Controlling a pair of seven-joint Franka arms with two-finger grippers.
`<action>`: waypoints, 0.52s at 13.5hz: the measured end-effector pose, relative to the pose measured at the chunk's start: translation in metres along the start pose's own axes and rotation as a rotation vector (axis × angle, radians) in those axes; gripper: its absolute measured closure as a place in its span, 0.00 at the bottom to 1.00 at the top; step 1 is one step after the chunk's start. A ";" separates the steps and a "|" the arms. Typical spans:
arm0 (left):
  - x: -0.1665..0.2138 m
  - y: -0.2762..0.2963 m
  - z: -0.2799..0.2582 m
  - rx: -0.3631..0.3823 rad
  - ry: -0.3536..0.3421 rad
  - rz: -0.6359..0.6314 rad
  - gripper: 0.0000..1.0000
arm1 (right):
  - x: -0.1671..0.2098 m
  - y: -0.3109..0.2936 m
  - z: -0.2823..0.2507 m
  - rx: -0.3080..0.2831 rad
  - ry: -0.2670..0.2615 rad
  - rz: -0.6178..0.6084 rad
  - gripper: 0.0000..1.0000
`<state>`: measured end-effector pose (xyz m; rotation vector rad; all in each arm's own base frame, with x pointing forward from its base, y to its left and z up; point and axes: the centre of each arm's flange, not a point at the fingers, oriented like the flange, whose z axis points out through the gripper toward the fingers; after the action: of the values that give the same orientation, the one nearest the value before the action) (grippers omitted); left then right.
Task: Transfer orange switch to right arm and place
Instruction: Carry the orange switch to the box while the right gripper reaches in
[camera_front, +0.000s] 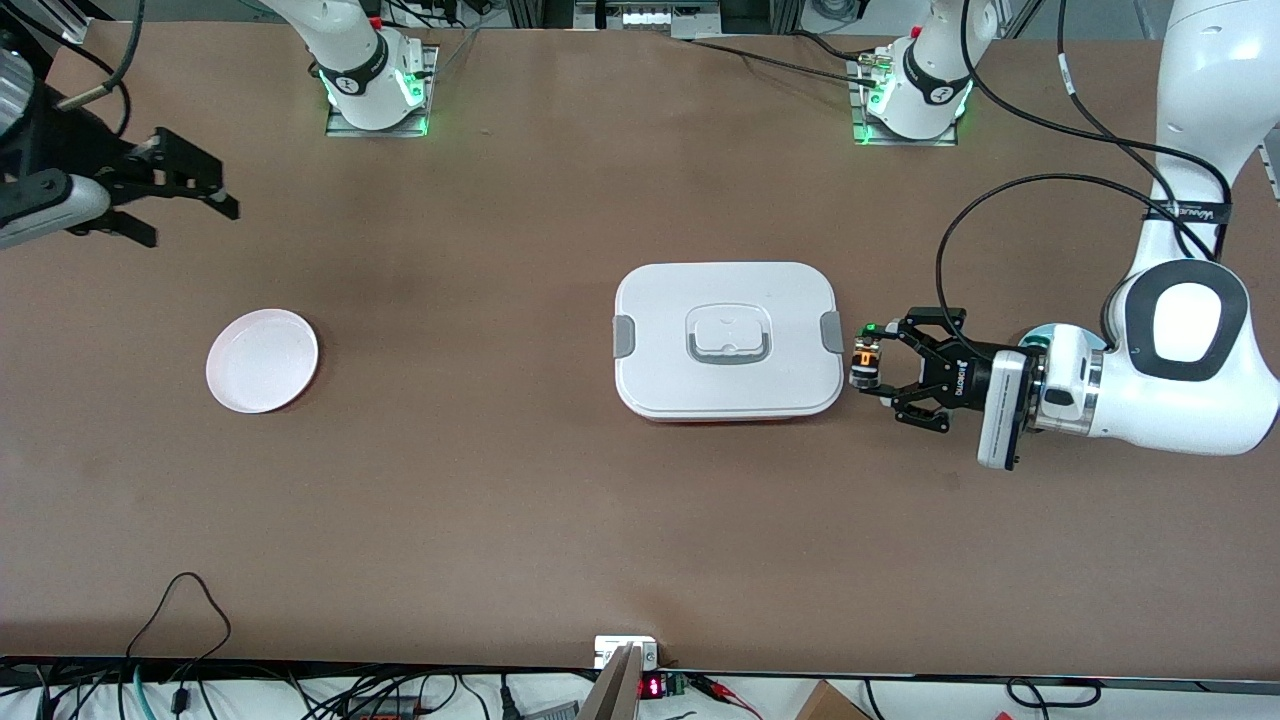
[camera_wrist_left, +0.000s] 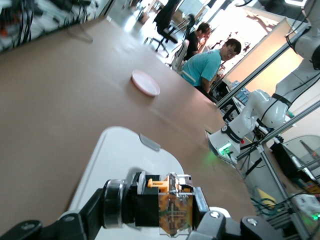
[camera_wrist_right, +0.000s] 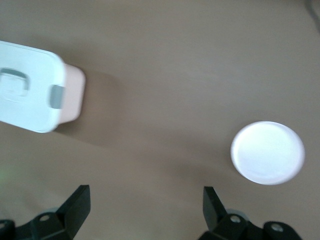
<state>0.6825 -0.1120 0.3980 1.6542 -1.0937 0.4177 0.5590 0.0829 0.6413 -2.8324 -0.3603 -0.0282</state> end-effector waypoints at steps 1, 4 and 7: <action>0.009 0.000 0.010 -0.002 0.037 0.059 0.28 | 0.007 -0.005 0.008 0.062 0.007 0.001 0.00; 0.034 0.005 0.041 -0.006 0.116 0.156 0.28 | 0.028 -0.014 0.036 0.188 0.006 0.040 0.00; 0.074 0.013 0.087 0.062 0.233 0.182 0.28 | 0.045 -0.051 0.057 0.292 0.023 0.104 0.00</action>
<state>0.6891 -0.2231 0.4259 1.5199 -1.0671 0.7501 0.5891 0.1578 0.6029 -2.5546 -0.1936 0.0130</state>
